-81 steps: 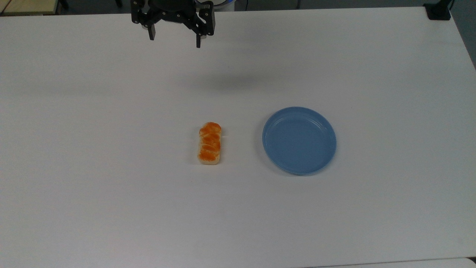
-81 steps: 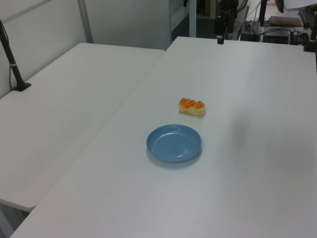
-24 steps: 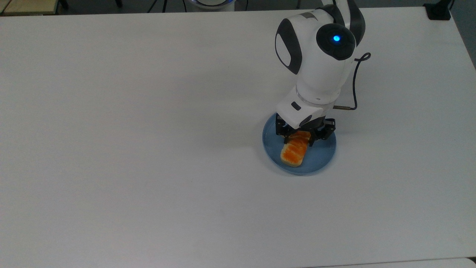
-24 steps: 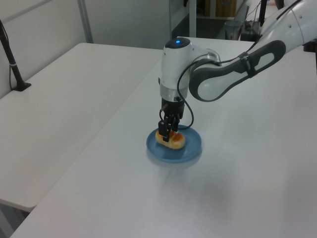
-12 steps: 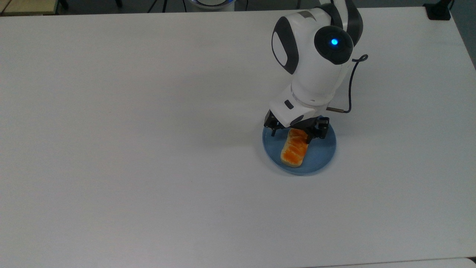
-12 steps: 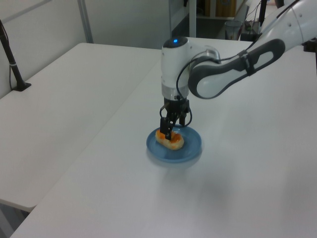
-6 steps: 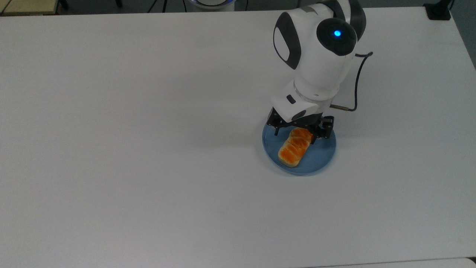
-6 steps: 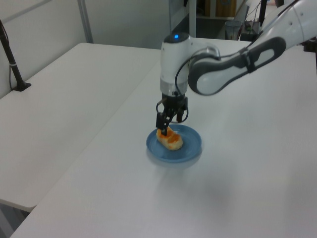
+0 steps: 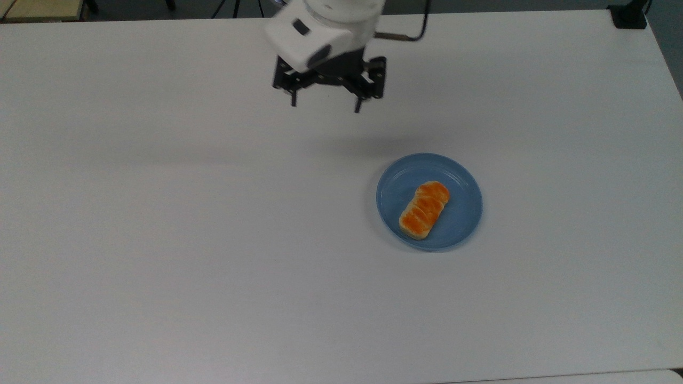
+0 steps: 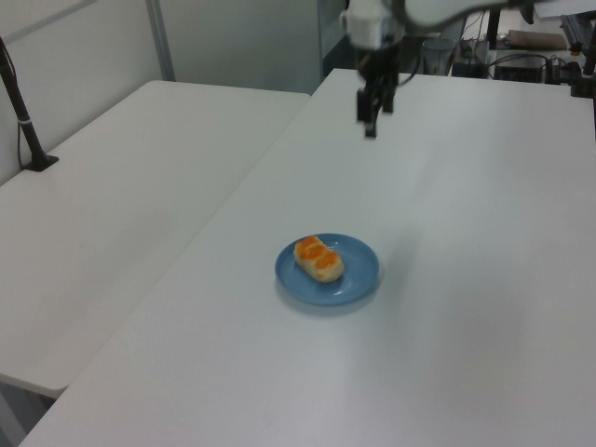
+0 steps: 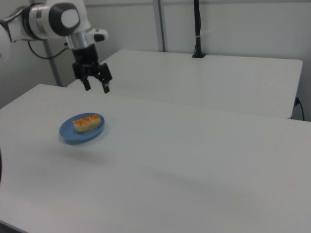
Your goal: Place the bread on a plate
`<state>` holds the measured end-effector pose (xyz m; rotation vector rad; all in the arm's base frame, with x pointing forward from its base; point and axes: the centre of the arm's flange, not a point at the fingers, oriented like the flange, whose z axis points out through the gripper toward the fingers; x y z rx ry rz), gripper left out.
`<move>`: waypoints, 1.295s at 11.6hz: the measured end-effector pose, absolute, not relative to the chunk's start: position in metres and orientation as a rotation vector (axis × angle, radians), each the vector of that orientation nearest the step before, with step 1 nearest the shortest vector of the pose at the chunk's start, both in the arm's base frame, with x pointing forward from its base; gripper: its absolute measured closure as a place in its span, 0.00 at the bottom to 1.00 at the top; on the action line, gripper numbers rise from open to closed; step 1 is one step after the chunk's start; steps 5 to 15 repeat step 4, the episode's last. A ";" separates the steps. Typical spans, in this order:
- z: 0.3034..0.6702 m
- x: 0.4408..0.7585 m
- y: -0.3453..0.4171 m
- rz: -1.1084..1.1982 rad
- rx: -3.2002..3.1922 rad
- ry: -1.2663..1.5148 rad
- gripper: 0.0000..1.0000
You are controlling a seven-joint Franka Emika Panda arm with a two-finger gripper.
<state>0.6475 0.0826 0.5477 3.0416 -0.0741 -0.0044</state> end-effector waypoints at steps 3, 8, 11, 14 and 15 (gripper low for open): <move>0.604 0.615 0.005 0.050 3.053 -0.055 0.00; 0.613 0.605 -0.007 0.063 3.055 -0.064 0.00; 0.613 0.605 -0.007 0.063 3.055 -0.064 0.00; 0.613 0.605 -0.007 0.063 3.055 -0.064 0.00; 0.613 0.605 -0.007 0.063 3.055 -0.064 0.00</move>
